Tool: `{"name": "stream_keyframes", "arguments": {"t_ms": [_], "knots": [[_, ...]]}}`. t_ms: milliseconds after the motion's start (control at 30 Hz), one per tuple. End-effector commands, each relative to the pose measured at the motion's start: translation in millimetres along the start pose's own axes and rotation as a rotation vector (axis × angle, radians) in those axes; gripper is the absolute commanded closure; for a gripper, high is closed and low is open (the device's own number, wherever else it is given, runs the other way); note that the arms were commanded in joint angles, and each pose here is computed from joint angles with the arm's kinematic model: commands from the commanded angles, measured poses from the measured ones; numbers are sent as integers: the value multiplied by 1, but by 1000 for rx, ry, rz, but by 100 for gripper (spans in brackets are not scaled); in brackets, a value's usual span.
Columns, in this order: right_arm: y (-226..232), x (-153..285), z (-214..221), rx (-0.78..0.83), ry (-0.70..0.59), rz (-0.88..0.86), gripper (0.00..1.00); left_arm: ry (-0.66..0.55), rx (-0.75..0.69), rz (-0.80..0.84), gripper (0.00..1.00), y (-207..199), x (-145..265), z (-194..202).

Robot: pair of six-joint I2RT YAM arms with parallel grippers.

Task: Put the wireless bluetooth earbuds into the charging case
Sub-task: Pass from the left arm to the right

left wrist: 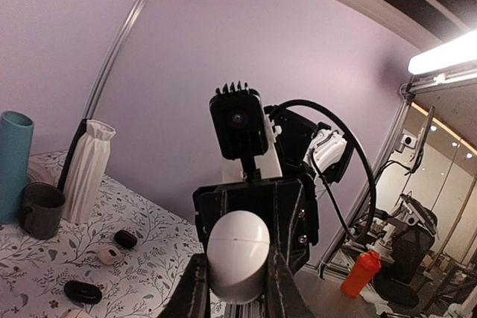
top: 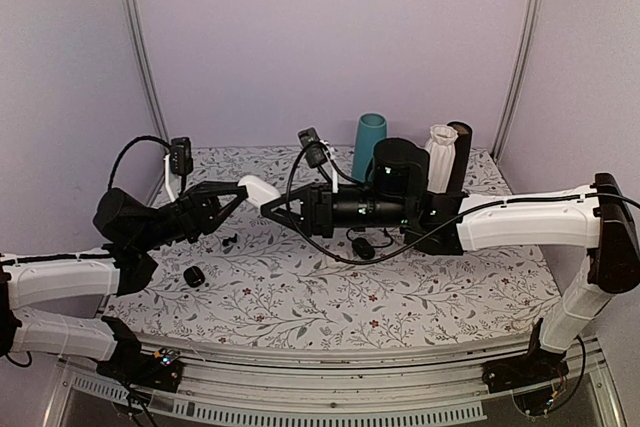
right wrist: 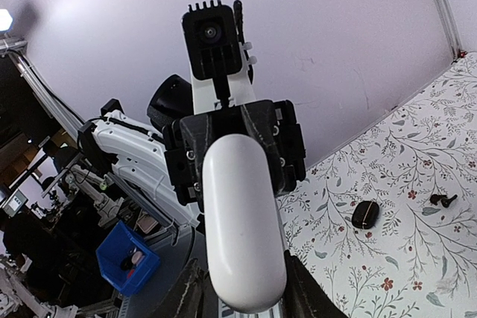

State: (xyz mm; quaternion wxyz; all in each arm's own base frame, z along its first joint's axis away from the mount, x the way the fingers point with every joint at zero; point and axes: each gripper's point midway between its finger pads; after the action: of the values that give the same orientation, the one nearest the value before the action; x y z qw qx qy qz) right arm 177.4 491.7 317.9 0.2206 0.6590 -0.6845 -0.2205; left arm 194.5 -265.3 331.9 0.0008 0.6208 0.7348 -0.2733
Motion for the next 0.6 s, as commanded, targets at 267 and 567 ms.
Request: {"name": "stream_keyframes", "arguments": {"t_ms": [267, 567], "knots": [[3, 2, -23, 37, -97, 1, 67, -2, 22, -19, 100, 5, 1, 5], [2, 2, -26, 62, -110, 14, 79, 13, 36, -31, 100, 9, -1, 8]]}}
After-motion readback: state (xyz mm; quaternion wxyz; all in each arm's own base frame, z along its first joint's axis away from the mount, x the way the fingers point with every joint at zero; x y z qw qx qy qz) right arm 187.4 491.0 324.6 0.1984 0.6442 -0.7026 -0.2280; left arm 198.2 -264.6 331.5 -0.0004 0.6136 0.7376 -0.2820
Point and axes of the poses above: each gripper's point midway between its finger pads, its own x axis back along the fingers, its own y axis along the line the jaws close on, z = x × y, and after that the axes turned 2 degrees about -x, right-handed
